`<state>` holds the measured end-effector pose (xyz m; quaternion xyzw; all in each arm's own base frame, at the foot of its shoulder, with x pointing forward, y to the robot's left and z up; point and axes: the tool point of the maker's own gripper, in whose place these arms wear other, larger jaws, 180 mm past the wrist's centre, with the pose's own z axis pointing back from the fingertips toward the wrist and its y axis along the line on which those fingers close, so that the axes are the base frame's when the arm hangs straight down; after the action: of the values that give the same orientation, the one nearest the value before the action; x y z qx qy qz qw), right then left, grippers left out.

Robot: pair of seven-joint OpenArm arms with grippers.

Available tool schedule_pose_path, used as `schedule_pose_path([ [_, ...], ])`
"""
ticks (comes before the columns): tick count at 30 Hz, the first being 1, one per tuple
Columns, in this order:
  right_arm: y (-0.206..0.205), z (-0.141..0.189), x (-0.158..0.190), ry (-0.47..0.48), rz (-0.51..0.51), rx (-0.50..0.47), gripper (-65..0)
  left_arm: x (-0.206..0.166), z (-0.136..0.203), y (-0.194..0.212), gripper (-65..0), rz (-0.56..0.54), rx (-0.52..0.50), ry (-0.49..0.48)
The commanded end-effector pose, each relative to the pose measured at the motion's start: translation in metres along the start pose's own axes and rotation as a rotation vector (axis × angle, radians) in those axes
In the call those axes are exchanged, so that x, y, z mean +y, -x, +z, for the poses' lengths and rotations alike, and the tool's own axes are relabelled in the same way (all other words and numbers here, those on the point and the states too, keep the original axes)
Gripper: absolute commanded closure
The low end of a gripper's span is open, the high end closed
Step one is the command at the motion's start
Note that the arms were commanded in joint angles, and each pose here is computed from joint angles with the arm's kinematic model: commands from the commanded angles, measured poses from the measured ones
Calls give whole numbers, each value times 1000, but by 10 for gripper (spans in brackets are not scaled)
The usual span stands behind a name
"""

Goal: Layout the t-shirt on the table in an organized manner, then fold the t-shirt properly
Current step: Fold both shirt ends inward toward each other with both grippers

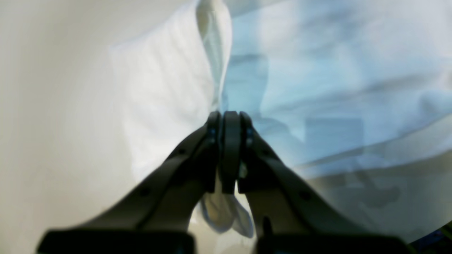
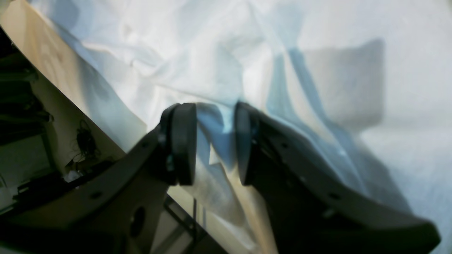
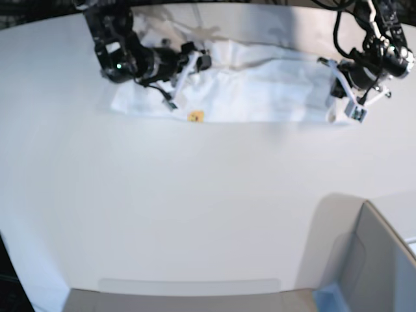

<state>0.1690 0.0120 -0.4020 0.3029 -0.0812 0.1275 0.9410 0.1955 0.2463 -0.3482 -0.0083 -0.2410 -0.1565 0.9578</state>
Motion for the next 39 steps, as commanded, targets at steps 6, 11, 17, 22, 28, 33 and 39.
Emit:
schedule_pose_path([
  [6,6,-13,-6,42,36,63,-199,-19,-4,-10,0,7,-32,45],
  [11,8,-19,-4,38,24,75,-199,-48,-10,-33,0,-30,-91,144],
  [17,10,-24,-7,98,66,86,-199,-80,-8,-66,0,-24,-202,279],
  [22,11,-24,-8,104,68,88,-199,-83,-9,-65,0,-21,-200,287],
  [28,12,-23,-10,109,70,91,-199,-99,-12,-63,0,-52,-183,327],
  [33,12,-23,-10,109,70,91,-199,-112,-15,-50,0,-70,-144,361],
  [39,12,-23,-10,110,71,92,-199,-97,-24,-31,0,-96,-55,252],
])
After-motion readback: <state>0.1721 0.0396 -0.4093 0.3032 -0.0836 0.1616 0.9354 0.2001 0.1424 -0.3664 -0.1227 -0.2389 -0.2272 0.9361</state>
